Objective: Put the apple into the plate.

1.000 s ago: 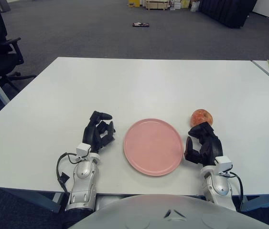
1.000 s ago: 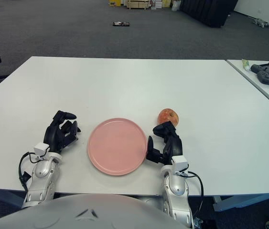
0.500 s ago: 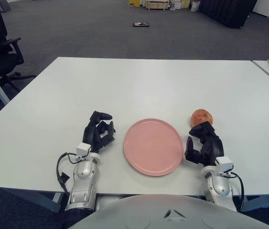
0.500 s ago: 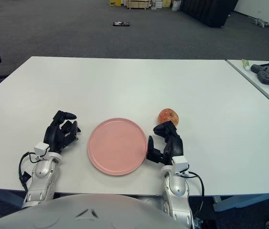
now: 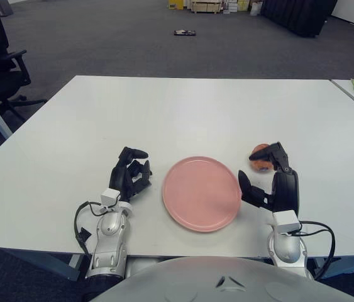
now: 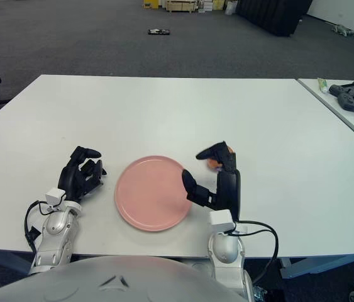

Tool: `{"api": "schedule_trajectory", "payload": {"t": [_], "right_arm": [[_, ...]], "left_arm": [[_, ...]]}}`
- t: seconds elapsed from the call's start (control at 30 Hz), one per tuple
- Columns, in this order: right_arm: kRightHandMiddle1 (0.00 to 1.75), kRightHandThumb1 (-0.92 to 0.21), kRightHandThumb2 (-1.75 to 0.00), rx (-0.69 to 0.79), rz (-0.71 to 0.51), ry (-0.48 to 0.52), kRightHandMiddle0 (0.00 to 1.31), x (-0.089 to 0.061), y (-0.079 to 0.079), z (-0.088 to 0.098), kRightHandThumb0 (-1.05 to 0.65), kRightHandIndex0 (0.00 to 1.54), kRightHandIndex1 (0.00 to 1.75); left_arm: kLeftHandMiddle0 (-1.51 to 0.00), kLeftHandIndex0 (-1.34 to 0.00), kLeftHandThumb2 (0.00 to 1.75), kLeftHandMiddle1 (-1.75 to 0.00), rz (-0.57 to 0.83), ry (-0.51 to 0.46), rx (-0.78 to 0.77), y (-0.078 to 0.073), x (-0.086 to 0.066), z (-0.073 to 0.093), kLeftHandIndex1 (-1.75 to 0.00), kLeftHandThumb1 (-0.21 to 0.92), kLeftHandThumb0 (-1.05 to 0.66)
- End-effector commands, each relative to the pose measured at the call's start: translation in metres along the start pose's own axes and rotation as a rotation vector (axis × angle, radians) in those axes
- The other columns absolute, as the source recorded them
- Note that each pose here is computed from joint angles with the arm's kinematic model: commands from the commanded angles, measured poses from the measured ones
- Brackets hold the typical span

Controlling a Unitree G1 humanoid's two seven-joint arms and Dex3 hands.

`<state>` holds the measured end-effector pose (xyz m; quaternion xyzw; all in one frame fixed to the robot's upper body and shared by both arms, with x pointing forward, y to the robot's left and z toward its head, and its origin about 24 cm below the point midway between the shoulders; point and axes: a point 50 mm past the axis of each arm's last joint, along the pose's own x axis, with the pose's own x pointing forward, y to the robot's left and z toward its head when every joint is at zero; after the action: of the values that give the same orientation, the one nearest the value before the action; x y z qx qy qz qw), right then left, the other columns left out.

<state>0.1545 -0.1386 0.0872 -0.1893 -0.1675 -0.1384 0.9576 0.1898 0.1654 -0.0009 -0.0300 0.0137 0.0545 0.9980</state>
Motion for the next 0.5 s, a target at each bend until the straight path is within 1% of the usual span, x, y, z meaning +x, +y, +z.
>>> {"api": "schedule_trajectory", "payload": {"t": [0.0,0.1,0.13,0.17,0.23,0.27,0.3,0.33,0.37,0.4,0.47], "right_arm": [[1.22,-0.71,-0.86,-0.084,-0.048,-0.035,0.03,0.003,-0.005,-0.002,-0.53,0.04,1.12],[1.02,-0.65,-0.86,-0.148,-0.112,-0.087,0.01,0.006,-0.007,-0.001,-0.64,0.01,0.95],[0.99,-0.64,-0.86,-0.168,-0.142,-0.107,0.00,0.007,-0.008,0.000,-0.65,0.01,0.92],[0.91,-0.62,-0.84,-0.182,-0.163,-0.121,0.00,0.008,-0.008,0.000,-0.68,0.00,0.82],[0.80,-0.62,-0.81,-0.211,-0.206,-0.135,0.00,0.011,-0.007,-0.002,-0.72,0.00,0.67],[0.70,-0.62,-0.78,-0.221,-0.218,-0.137,0.00,0.012,-0.007,-0.003,-0.75,0.00,0.55],[0.58,-0.62,-0.75,-0.228,-0.227,-0.139,0.00,0.013,-0.007,-0.003,-0.77,0.00,0.41],[0.53,-0.63,-0.74,-0.234,-0.231,-0.139,0.00,0.013,-0.006,-0.004,-0.78,0.00,0.36],[0.42,-0.63,-0.72,-0.238,-0.234,-0.140,0.00,0.013,-0.006,-0.004,-0.80,0.00,0.24],[0.38,-0.63,-0.72,-0.243,-0.233,-0.139,0.00,0.013,-0.006,-0.004,-0.81,0.00,0.19],[0.22,-0.63,-0.69,-0.258,-0.213,-0.130,0.00,0.015,-0.005,-0.004,-0.83,0.00,0.08]], "left_arm": [[-0.65,-0.37,0.92,-1.75,-0.002,-0.022,0.000,-0.001,0.004,0.003,-1.75,0.64,-0.39],[-0.66,-0.37,0.92,-1.75,0.002,-0.024,0.004,-0.001,0.004,0.003,-1.75,0.63,-0.39],[-0.66,-0.37,0.92,-1.75,0.003,-0.024,0.007,-0.001,0.004,0.003,-1.75,0.63,-0.39],[-0.66,-0.37,0.92,-1.75,0.005,-0.023,0.008,-0.001,0.004,0.003,-1.75,0.63,-0.39],[-0.66,-0.37,0.92,-1.75,0.007,-0.023,0.010,-0.001,0.004,0.003,-1.75,0.63,-0.39],[-0.67,-0.37,0.92,-1.75,0.008,-0.023,0.009,-0.001,0.004,0.003,-1.75,0.63,-0.39],[-0.67,-0.37,0.92,-1.75,0.008,-0.023,0.008,-0.001,0.004,0.003,-1.75,0.63,-0.39],[-0.67,-0.37,0.92,-1.75,0.008,-0.022,0.008,-0.002,0.004,0.003,-1.75,0.63,-0.39],[-0.67,-0.37,0.92,-1.75,0.009,-0.022,0.007,-0.002,0.004,0.003,-1.75,0.63,-0.39],[-0.67,-0.37,0.92,-1.75,0.008,-0.022,0.007,-0.002,0.004,0.003,-1.75,0.63,-0.39],[-0.68,-0.37,0.92,-1.75,0.008,-0.019,0.005,-0.002,0.004,0.003,-1.75,0.63,-0.39]]}}
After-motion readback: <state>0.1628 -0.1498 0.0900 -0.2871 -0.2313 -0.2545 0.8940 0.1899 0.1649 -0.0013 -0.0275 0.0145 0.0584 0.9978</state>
